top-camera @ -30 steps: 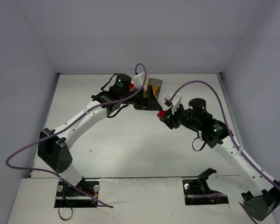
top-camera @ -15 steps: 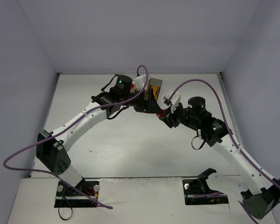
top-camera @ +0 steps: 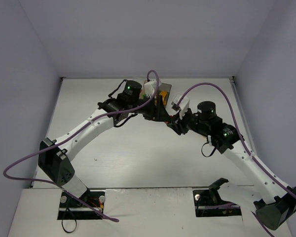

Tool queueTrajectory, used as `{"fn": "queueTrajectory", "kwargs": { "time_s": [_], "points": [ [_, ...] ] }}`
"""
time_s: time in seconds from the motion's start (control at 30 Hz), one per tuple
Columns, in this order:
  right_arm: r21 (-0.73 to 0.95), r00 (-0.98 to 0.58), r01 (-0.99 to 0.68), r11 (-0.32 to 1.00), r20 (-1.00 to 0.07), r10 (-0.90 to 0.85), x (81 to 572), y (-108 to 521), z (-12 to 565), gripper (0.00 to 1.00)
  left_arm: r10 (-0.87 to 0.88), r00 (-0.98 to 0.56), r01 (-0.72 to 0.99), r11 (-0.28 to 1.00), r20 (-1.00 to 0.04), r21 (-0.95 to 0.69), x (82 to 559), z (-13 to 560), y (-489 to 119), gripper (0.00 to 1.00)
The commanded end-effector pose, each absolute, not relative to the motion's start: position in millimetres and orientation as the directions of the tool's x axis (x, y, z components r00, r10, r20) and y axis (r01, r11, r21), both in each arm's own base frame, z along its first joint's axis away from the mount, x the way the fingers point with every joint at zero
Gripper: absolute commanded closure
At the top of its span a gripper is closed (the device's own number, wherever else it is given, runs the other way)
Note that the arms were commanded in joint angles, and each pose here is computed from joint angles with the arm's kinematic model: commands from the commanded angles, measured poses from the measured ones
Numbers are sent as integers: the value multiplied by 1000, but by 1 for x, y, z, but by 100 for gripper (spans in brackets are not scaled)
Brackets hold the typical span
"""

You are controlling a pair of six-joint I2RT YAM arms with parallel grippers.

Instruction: Sort the legos into containers by color

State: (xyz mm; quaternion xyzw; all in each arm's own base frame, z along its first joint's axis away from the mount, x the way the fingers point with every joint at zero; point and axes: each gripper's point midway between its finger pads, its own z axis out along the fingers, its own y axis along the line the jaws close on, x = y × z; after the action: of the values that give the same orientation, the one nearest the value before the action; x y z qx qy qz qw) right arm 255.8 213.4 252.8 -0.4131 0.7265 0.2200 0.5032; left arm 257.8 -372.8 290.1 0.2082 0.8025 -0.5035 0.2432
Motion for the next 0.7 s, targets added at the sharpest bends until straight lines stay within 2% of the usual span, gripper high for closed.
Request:
{"fn": "queueTrajectory", "kwargs": {
  "time_s": [0.0,0.2,0.27,0.3,0.33,0.37,0.4,0.5,0.67],
  "points": [
    [-147,-46,-815,560,-948,-315,268,222,292,95,59,-713,674,334,-699,-659,250,336,-374,53],
    [-147,-42,-817,557,-949,-312,270,224,293,94,67,-707,682,329,-704,-653,248,334,-373,68],
    [-147,-40,-819,555,-950,-311,270,225,294,90,66,-704,686,324,-707,-652,248,335,-373,79],
    [-146,-43,-819,555,-949,-312,270,225,293,86,63,-700,689,322,-711,-650,248,337,-373,83],
    [-144,-44,-819,555,-949,-311,270,225,293,75,60,-698,690,322,-714,-648,248,337,-373,87],
    [-142,-48,-820,555,-948,-313,270,225,291,70,59,-692,696,322,-720,-642,248,338,-372,91],
    [-143,-46,-819,555,-949,-313,270,225,291,63,59,-688,698,325,-723,-638,248,340,-370,91],
    [-136,-57,-818,558,-948,-315,268,223,288,54,65,-664,718,337,-745,-610,249,344,-363,92],
    [-136,-54,-819,558,-949,-311,264,221,288,45,52,-654,722,341,-755,-602,251,351,-354,92]
  ]
}}
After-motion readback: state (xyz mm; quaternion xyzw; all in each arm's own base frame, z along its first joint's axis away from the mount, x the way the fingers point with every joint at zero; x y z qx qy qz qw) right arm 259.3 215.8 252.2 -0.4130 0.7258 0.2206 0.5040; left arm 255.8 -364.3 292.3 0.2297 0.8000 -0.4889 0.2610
